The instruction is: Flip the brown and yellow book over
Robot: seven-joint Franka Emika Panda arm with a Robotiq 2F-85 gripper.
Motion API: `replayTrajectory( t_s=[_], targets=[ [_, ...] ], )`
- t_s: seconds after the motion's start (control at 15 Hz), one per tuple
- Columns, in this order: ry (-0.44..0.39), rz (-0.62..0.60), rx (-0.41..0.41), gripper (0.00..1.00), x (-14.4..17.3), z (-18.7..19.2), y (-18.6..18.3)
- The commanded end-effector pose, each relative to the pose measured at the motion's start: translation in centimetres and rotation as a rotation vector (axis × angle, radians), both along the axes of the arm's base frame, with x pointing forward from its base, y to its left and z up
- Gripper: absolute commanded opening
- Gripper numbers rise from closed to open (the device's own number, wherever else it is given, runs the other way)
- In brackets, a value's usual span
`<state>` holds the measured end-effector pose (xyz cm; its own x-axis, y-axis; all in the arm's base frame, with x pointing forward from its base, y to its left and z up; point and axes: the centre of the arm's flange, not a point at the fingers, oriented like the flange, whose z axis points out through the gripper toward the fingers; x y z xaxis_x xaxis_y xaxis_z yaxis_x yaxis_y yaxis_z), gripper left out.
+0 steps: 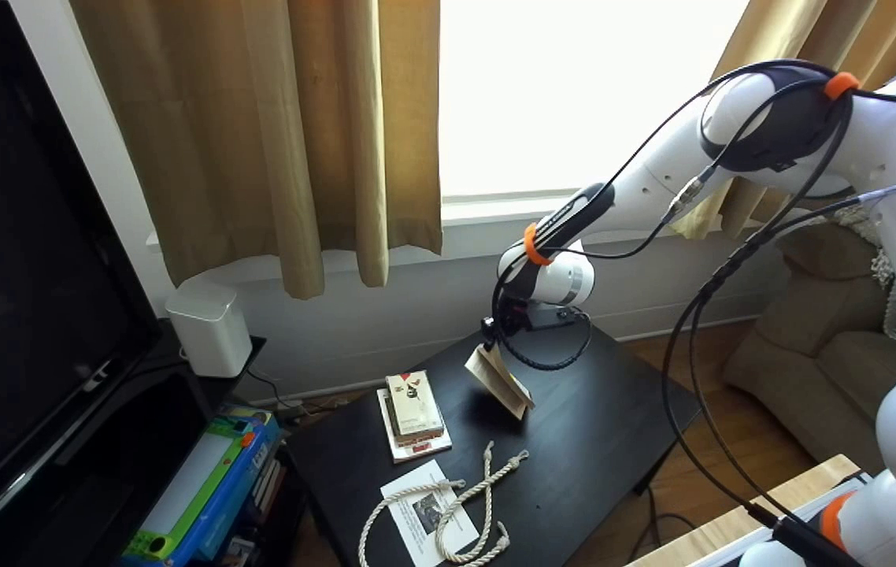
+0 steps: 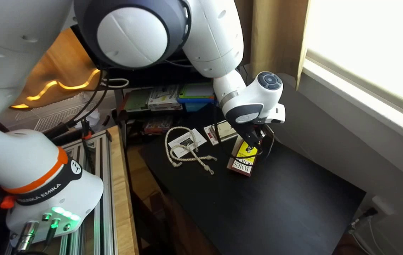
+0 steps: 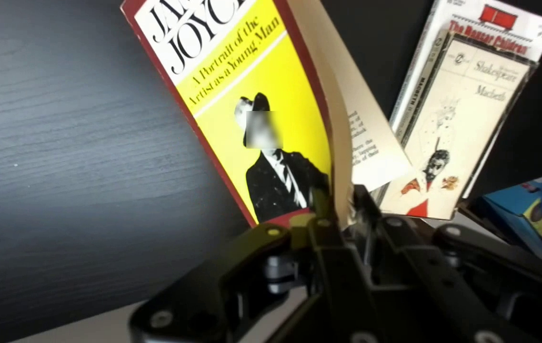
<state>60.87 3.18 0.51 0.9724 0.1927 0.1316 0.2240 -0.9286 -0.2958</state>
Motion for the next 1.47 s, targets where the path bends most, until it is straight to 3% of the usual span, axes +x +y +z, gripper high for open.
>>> replayTrajectory(
  t_s=[0.0, 0.2, 0.27, 0.47, 0.53, 1.0, 1.4],
  targets=[
    [-0.042, 0.061, 0.154, 0.04, -2.5, 1.3, -2.5],
    [-0.037, 0.077, 0.194, 0.04, -2.9, 1.7, -3.8],
    [-0.054, 0.066, 0.145, 0.14, -1.4, 1.7, -3.1],
    [-0.052, 0.068, 0.161, 0.14, -2.0, 1.6, -3.9],
    [-0.051, 0.070, 0.163, 0.04, -2.0, 1.5, -3.7],
    [-0.060, 0.167, 0.392, 0.04, -1.9, 2.3, -4.8],
    [0.016, 0.198, 0.581, 0.04, -2.2, -1.3, -7.1]
  ],
)
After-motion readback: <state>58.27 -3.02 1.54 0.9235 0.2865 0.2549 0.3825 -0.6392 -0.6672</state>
